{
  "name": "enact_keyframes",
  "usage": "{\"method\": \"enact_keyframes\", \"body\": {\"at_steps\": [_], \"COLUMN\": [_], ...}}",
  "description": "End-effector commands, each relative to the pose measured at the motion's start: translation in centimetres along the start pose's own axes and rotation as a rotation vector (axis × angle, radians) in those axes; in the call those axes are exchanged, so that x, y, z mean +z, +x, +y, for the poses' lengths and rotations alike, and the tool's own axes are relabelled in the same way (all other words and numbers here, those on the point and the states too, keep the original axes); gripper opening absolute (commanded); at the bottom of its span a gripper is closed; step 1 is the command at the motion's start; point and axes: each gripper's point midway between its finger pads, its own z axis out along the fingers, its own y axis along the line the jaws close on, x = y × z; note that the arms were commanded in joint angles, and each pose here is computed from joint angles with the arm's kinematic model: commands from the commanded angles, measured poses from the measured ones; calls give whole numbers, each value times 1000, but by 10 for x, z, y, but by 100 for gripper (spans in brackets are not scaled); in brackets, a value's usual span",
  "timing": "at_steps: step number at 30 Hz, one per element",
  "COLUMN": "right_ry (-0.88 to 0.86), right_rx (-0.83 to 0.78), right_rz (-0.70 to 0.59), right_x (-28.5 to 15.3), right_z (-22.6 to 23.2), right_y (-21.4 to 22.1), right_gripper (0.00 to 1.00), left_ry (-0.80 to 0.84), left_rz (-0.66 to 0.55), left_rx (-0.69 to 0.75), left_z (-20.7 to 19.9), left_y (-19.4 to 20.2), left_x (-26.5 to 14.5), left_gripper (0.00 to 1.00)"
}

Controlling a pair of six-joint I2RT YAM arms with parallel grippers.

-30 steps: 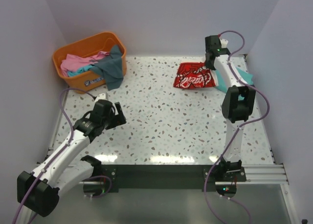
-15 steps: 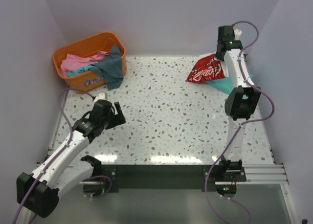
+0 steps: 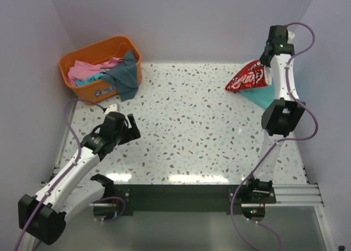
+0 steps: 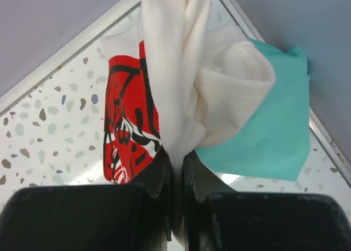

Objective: Fold and stack the t-shirts
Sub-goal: Neatly place the folded tshirt to the corner

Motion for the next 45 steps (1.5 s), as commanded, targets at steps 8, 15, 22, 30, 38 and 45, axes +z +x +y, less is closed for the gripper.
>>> {"method": "enact_keyframes", "body": {"at_steps": [8, 15, 22, 30, 38, 45], "right_ry": [-137, -92, 31, 146, 205, 77], "right_rx": [174, 181, 194, 224, 225, 206], "right_rz": [-209, -131, 3, 44, 51, 30], "right_x": [-73, -32, 30, 49, 31, -6], "right_z": [-16, -44, -76, -109, -121, -104], "right_y": [-86, -49, 24, 48, 46, 36], "right_gripper": [0, 0, 0, 4, 99, 99], "left_ry": [-8, 2, 4, 4, 8, 5], "left_rz": [-2, 10, 17, 21, 15, 11], "left_rx": [2, 7, 11, 13, 15, 16], "left_z": [-1, -3, -4, -4, -5, -6], "left_y": [-3, -1, 0, 1, -2, -4], "left_x": [1, 3, 3, 2, 1, 0], "left_gripper": [100, 100, 100, 100, 100, 100]}}
